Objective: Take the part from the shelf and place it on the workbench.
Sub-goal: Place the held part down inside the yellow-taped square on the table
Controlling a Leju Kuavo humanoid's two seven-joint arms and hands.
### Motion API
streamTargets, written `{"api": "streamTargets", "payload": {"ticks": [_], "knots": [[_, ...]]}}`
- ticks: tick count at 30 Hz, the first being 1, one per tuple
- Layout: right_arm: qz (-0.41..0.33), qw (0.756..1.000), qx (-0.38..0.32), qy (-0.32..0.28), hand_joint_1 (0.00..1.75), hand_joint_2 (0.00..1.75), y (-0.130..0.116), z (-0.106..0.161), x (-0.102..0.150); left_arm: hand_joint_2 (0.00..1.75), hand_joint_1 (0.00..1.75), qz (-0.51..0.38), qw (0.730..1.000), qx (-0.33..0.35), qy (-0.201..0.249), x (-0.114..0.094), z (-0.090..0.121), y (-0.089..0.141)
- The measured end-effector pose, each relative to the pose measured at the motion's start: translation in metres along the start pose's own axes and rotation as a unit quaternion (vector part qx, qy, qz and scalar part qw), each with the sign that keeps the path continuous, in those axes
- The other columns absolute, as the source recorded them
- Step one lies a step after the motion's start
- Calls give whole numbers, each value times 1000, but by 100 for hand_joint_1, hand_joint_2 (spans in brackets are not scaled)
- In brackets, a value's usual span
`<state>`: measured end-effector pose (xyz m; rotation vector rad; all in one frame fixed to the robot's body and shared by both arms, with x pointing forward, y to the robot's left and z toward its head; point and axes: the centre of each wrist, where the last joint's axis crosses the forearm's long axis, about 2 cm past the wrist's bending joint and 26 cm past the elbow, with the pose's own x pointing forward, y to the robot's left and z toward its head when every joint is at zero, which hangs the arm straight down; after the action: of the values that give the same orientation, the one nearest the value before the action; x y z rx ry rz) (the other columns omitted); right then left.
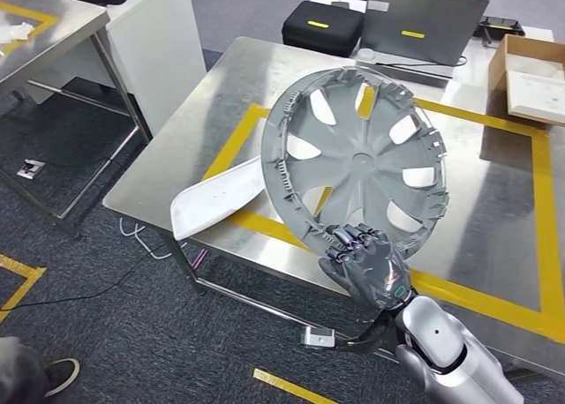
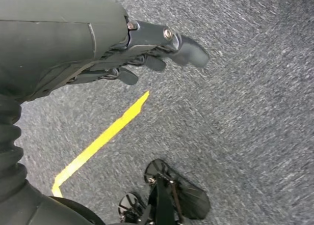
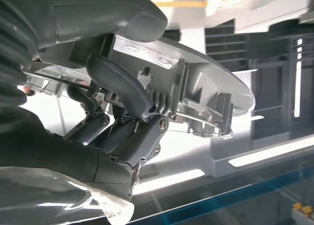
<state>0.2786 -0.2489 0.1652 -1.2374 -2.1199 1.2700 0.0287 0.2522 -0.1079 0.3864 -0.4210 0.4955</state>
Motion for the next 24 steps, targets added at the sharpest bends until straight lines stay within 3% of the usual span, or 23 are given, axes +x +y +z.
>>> {"api": "streamTargets", "payload": {"ticks": [24], "knots": [[-9,1000,22,12,175,175,-2,-9,-4,175,0,-6,1000,-2,5,1,-1,1]]}}
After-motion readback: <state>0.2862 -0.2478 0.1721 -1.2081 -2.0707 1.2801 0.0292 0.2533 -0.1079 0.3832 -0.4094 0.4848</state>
